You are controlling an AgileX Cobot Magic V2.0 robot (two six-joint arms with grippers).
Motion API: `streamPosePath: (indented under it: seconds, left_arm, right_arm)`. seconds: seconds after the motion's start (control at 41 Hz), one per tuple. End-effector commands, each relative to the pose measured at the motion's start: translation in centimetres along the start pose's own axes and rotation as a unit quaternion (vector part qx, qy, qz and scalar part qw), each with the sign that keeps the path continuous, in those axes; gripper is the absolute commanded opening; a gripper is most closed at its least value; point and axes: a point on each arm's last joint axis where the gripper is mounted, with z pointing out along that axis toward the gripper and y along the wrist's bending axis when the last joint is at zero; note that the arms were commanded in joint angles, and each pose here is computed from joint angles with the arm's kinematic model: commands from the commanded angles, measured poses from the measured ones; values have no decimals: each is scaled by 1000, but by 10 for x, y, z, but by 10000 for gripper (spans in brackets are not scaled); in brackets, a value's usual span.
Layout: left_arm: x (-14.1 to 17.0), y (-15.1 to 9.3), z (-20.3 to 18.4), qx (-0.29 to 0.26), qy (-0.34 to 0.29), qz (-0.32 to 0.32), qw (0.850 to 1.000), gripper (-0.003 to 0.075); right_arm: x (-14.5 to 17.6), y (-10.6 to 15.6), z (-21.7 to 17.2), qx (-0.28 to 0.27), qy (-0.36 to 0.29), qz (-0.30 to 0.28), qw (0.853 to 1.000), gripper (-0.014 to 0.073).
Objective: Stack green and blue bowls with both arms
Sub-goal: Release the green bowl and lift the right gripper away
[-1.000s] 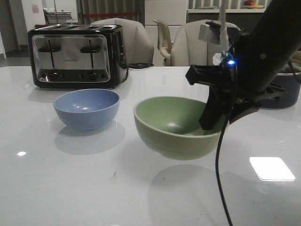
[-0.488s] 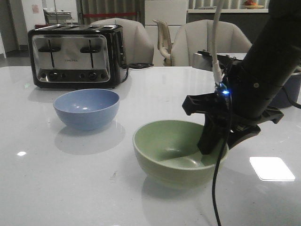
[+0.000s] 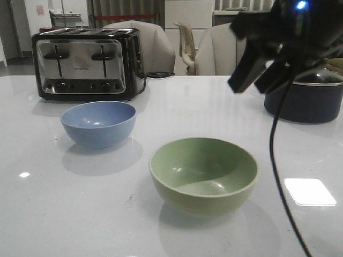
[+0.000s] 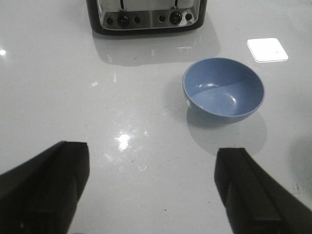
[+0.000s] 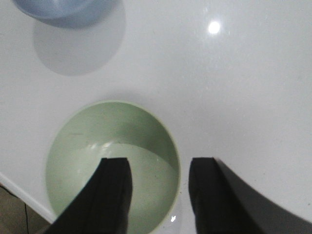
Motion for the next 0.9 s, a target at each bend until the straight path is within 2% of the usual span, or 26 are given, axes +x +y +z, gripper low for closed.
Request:
streamPosePath:
  seconds: [0.0,0.22,0.463,0.61,0.878]
  left_arm:
    - [-15,0,-4,-1,-49,-7,999,585]
    - [-15,0,-4,-1,-49,-7,999,585]
    - [-17,-13,9,38,-30,20,999,585]
    - [-26,-25,31,66,14,42,997,585]
    - [-63,-32,93,72,89,40,993,585]
  right_arm:
    - [-7,12,-52,2,-81,-38,996,410]
    - [35,23,-110,10,-149,-64,987,410]
    - [84,24,-122,12,-161,-69,984,410]
    - [92,25,-124,11,-165,-70,984,410]
    - [91,25,-124,12,-169,-70,983,410]
